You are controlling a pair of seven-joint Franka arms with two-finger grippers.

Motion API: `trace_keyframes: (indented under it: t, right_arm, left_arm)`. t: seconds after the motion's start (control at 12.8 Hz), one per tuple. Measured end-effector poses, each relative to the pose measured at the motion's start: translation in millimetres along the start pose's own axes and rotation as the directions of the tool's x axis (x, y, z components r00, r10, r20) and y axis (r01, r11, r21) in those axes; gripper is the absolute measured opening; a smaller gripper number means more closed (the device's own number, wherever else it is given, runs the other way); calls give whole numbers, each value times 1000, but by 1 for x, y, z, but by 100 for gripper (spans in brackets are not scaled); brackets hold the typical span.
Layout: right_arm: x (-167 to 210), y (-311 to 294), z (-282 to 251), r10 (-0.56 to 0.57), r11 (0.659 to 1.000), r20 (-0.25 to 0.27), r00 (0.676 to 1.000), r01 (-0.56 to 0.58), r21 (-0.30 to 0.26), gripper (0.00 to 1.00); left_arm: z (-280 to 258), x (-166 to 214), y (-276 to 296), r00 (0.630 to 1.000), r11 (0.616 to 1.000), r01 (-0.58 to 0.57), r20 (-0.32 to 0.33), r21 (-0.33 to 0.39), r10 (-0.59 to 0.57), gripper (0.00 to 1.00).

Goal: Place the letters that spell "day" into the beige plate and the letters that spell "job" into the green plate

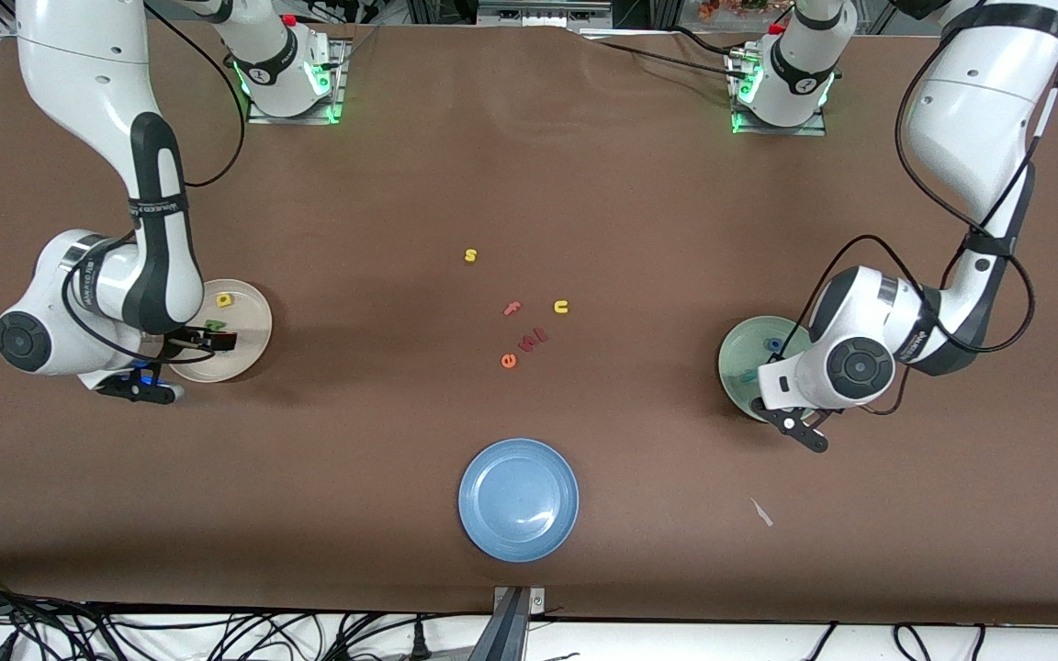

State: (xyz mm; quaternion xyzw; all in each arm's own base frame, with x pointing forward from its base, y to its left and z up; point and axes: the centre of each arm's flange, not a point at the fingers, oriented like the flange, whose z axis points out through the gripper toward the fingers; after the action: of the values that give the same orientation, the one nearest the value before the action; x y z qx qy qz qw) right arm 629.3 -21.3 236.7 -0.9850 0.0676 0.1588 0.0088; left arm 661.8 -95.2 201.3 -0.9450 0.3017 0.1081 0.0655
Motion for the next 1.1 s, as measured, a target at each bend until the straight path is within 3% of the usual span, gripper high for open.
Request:
trace_keyframes:
  t: [0.31,0.39,0.71,0.86,1.1]
  right_arm:
    - [0,-50,-27,7,998,24,1000,-9,56,100]
    - [-2,-68,-37,7,999,26,1000,-8,54,100]
    - [-18,-121,-70,-9,999,69,998,7,38,100]
    - [-21,-120,-87,-23,1000,72,997,23,0,100]
    - [-38,-123,-115,-47,999,92,995,49,-16,100]
  left_arm:
    - [17,-8,-6,1000,1000,9,-14,-13,-9,29]
    - [17,-8,-5,1000,1000,8,-15,-13,-8,34]
    - [12,-6,-3,1000,1000,4,-24,-11,-4,77]
    - [-8,-6,-3,999,1000,4,-40,2,-4,99]
    - [-76,-12,6,997,999,36,-62,-22,-38,100]
